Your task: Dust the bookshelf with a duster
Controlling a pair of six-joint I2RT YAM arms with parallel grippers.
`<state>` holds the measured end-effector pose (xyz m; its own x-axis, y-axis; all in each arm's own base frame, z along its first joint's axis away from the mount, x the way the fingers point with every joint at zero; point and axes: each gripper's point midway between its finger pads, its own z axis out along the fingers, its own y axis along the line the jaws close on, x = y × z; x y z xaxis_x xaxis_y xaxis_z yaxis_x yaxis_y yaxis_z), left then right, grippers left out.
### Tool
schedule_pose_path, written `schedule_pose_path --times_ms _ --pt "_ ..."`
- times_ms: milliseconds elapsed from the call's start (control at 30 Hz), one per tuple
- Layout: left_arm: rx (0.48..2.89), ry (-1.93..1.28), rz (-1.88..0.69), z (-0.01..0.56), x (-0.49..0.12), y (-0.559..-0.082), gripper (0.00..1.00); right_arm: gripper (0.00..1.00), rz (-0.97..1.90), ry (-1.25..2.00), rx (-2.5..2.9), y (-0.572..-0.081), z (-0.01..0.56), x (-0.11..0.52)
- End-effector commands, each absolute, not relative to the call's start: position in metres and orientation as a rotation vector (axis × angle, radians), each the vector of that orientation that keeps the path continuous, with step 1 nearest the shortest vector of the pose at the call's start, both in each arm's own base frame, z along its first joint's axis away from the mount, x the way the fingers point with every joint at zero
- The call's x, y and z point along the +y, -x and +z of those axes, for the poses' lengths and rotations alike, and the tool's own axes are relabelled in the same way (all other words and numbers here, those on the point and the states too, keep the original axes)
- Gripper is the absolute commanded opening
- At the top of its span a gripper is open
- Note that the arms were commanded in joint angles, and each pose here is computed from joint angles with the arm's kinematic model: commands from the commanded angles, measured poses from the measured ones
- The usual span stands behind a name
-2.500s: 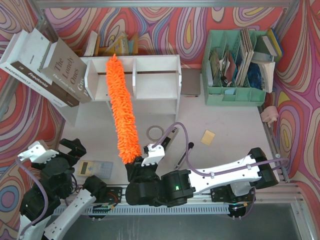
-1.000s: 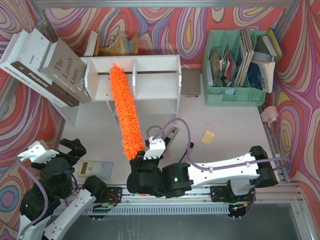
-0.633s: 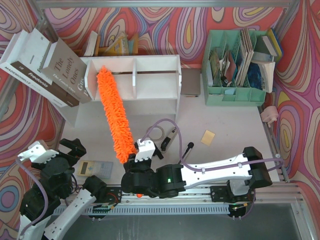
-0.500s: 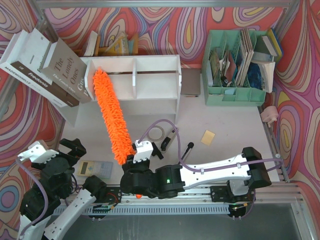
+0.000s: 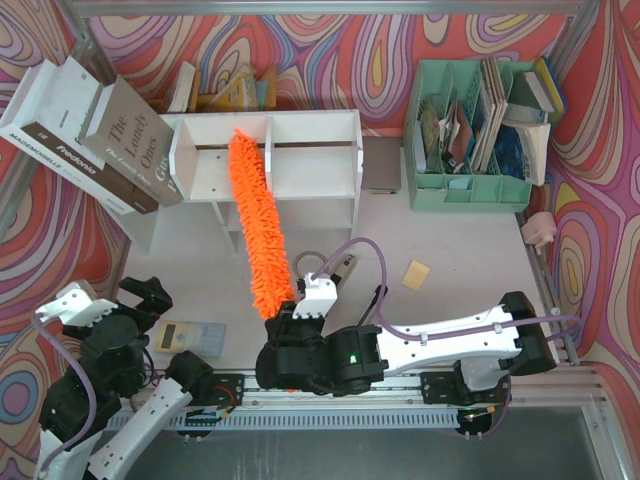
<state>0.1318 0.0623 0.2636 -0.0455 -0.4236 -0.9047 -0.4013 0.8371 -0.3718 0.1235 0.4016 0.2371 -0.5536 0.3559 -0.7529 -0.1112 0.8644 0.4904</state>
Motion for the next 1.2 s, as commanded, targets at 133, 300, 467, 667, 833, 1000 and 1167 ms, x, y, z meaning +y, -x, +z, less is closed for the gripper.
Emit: schedule_pose_path --times_ms 133,300,467,667,833,1000,1167 --pt "1.672 0.647 0.007 0.259 0.062 -0.133 0.98 0.00 0.721 -0.014 2.026 -0.121 0.253 0.443" --pt "1.670 0.649 0.006 0.259 0.063 -0.133 0.98 0.00 0.762 0.071 2.034 -0.113 0.255 0.465" --pt "1.671 0.650 0.006 0.259 0.063 -0.133 0.98 0.00 0.665 -0.095 2.031 -0.127 0.249 0.429" --pt "1.670 0.648 0.005 0.259 0.063 -0.133 0.98 0.00 0.577 -0.299 1.989 -0.140 0.250 0.375" --pt "1.671 0.648 0.005 0.259 0.063 -0.133 0.98 0.00 0.572 -0.319 1.980 -0.141 0.251 0.368" --pt "1.672 0.649 0.006 0.259 0.063 -0.133 0.98 0.00 0.596 -0.200 1.967 -0.140 0.266 0.384" --pt "1.677 0.645 0.014 0.259 0.062 -0.134 0.98 0.00 0.694 -0.077 1.889 -0.138 0.304 0.394"
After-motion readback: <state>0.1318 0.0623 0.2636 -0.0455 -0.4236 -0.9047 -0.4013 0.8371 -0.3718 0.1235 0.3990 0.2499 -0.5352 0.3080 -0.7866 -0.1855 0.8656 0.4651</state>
